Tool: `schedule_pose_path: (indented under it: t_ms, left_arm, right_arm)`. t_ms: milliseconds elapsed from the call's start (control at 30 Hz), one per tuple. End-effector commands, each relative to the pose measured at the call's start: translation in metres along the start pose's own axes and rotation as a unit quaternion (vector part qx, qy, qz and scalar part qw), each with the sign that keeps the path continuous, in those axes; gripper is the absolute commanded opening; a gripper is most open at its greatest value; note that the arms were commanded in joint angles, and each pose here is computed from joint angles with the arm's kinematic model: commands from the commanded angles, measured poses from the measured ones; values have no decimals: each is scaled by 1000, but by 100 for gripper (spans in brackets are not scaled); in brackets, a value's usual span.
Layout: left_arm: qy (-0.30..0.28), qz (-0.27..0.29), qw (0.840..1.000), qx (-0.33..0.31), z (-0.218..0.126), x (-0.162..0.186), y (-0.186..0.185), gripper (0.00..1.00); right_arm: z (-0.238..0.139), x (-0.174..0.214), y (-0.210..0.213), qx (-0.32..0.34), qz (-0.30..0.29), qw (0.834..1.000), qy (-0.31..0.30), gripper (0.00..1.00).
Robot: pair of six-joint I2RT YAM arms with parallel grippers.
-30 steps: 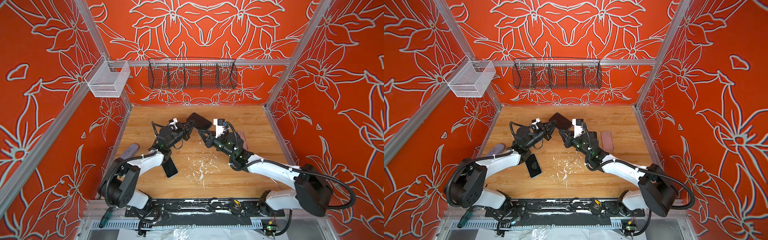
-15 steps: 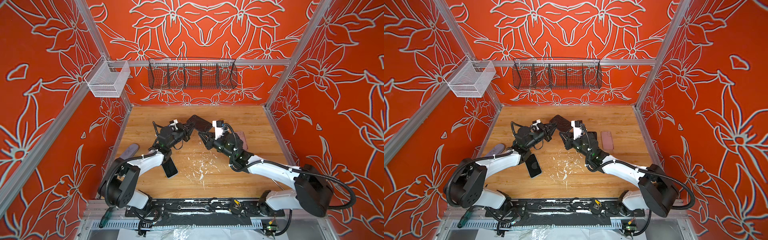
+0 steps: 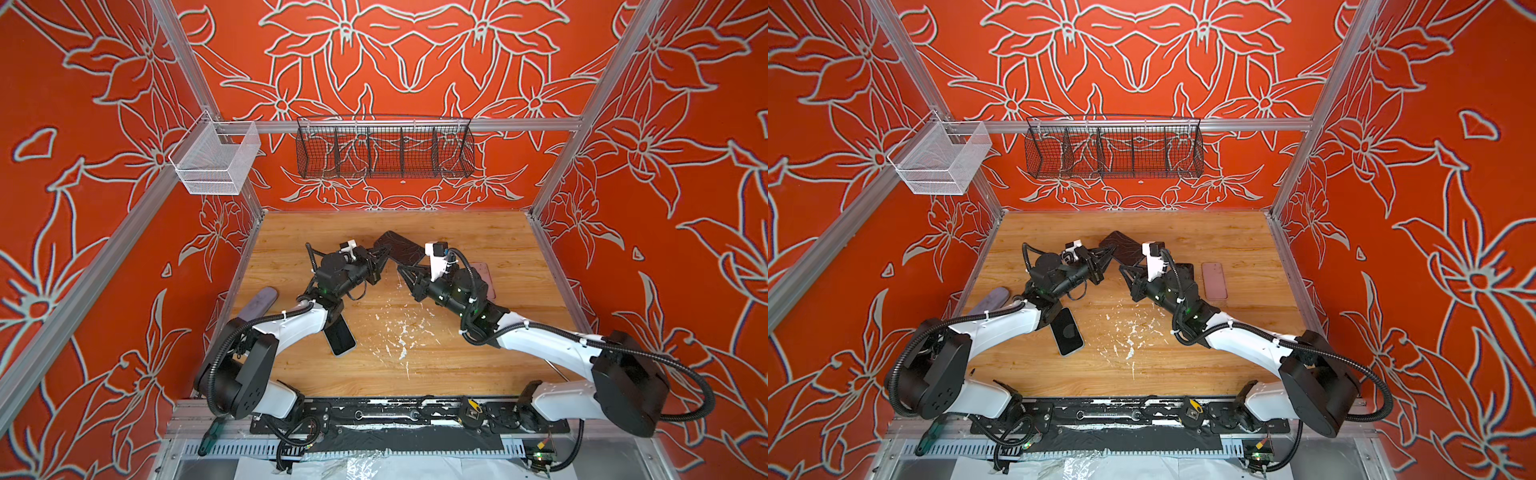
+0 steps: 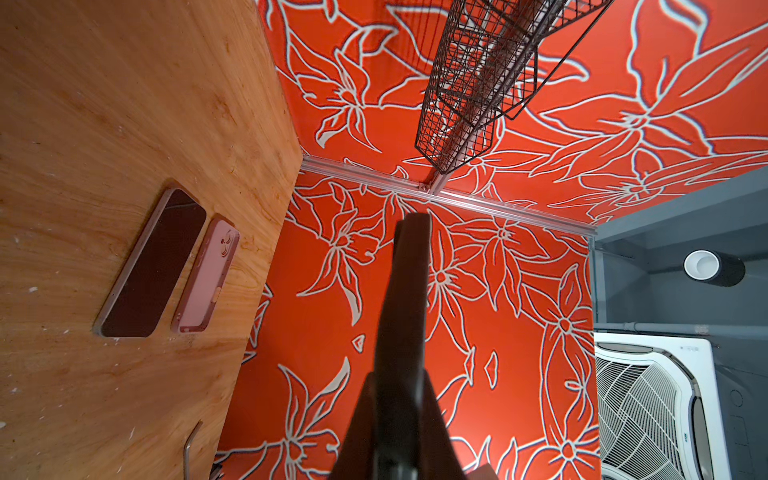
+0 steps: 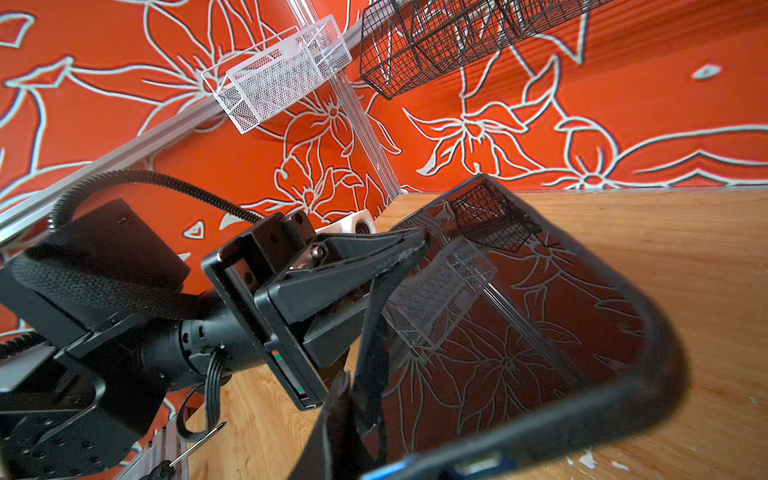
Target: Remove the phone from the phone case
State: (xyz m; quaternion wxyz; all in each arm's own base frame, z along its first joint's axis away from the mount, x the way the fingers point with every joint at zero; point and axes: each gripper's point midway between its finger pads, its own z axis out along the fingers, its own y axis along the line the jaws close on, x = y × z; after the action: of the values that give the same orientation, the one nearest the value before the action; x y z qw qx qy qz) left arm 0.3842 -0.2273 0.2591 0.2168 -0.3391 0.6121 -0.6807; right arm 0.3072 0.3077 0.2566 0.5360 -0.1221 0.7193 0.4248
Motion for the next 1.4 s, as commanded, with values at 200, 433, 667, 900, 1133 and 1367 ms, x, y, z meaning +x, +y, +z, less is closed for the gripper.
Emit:
schedule_pose_path:
  t_ms: [200, 433, 667, 900, 1133, 1367]
  left_arm:
    - [20, 34, 990, 136, -18, 20, -102, 0]
    - [24, 33, 989, 142, -20, 23, -107, 0]
    - [23, 41, 988, 146, -22, 24, -109, 0]
    - [32, 65, 988, 133, -17, 25, -102, 0]
    - [81, 126, 985, 85, -11, 20, -80, 0]
    - [120, 259, 957, -44, -14, 19, -50, 0]
  right_arm:
    - [-21, 60, -68, 122, -53, 987, 94, 21]
    - [-26, 63, -73, 131, -58, 985, 98, 25]
    - [-31, 62, -78, 133, -46, 986, 92, 25]
    - [-44, 51, -73, 112, -30, 989, 91, 25]
    - [-63, 40, -68, 64, -19, 987, 144, 26]
    - [-75, 21, -66, 54, -64, 976, 201, 35]
